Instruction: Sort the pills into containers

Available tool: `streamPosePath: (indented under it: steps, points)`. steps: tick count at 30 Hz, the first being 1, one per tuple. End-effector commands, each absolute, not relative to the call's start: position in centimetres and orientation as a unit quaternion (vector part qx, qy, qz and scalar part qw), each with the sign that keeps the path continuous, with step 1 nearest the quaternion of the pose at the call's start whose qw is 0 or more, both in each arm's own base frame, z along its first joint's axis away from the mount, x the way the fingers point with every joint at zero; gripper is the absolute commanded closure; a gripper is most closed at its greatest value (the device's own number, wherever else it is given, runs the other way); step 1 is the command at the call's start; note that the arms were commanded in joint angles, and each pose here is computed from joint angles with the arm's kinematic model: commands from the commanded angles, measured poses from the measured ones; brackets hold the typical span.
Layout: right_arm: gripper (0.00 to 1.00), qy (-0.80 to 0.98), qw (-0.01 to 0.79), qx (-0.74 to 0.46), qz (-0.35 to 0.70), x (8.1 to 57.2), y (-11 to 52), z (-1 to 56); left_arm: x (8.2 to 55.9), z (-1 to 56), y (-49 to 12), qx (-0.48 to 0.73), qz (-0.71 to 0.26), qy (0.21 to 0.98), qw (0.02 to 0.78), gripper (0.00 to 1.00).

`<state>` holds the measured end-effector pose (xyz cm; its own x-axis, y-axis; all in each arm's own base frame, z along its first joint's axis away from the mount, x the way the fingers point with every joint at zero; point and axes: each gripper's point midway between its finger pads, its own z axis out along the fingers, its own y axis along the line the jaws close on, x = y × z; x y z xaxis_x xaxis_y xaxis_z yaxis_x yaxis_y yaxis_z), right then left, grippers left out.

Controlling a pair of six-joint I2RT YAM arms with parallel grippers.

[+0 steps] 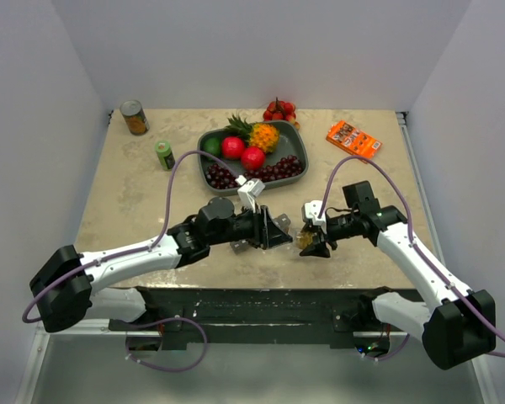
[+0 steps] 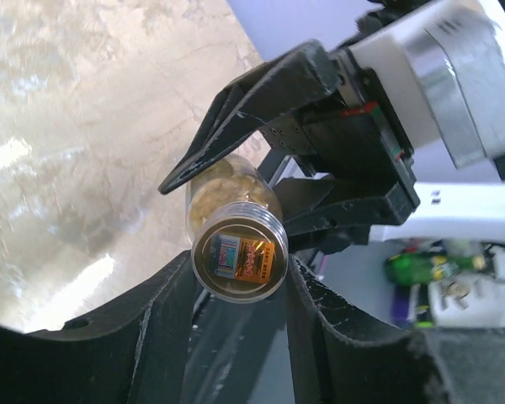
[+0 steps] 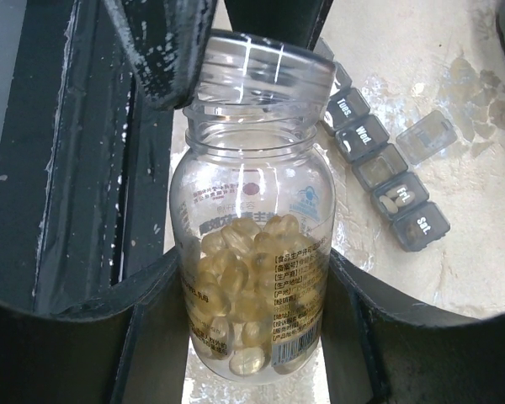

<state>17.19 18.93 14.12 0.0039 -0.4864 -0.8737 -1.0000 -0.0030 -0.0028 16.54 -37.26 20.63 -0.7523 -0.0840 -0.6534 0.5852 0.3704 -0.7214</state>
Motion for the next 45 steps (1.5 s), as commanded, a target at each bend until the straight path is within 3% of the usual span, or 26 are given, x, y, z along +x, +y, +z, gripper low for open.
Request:
streamPosePath:
  steps: [1, 10, 18, 21, 30, 35, 38, 41, 45]
  points:
    - [0.98, 0.591, 0.381, -0.616, 0.355, 17.8, 19.4, 15.2, 16.8, 22.7, -37.2, 0.054, -0.557, 0.783, 0.272, 1.0]
    - [0.98, 0.593, 0.382, -0.615, 0.354, 17.9, 19.4, 15.3, 17.0, 22.9, -37.5, 0.042, -0.559, 0.786, 0.261, 1.0]
    - [0.99, 0.598, 0.383, -0.611, 0.35, 18.1, 19.3, 15.3, 18.6, 24.4, -34.0, 0.021, -0.545, 0.771, 0.33, 1.0]
    - [0.98, 0.609, 0.387, -0.602, 0.342, 18.7, 19.1, 15.5, 19.9, 22.7, -31.5, 0.003, -0.5, 0.792, 0.35, 1.0]
    - [0.98, 0.658, 0.41, -0.559, 0.294, 21.5, 17.6, 16.3, 23.3, 8.5, -17.1, -0.153, -0.249, 0.894, 0.34, 1.0]
    - [0.98, 0.687, 0.437, -0.514, 0.27, 23.5, 16.6, 17.3, 23.5, 5.2, -14.1, -0.194, -0.197, 0.906, 0.322, 1.0]
    - [0.98, 0.706, 0.461, -0.482, 0.237, 25.0, 15.5, 18.1, 23.6, 3.9, -13.0, -0.205, -0.16, 0.914, 0.313, 0.92]
    - [0.98, 0.724, 0.483, -0.452, 0.197, 26.4, 14.2, 19.1, 23.2, 2.5, -11.9, -0.215, -0.12, 0.924, 0.293, 0.63]
    - [0.98, 0.727, 0.5, -0.437, 0.174, 26.8, 13.4, 20.4, 22.6, 1.6, -11.5, -0.216, -0.109, 0.929, 0.279, 0.45]
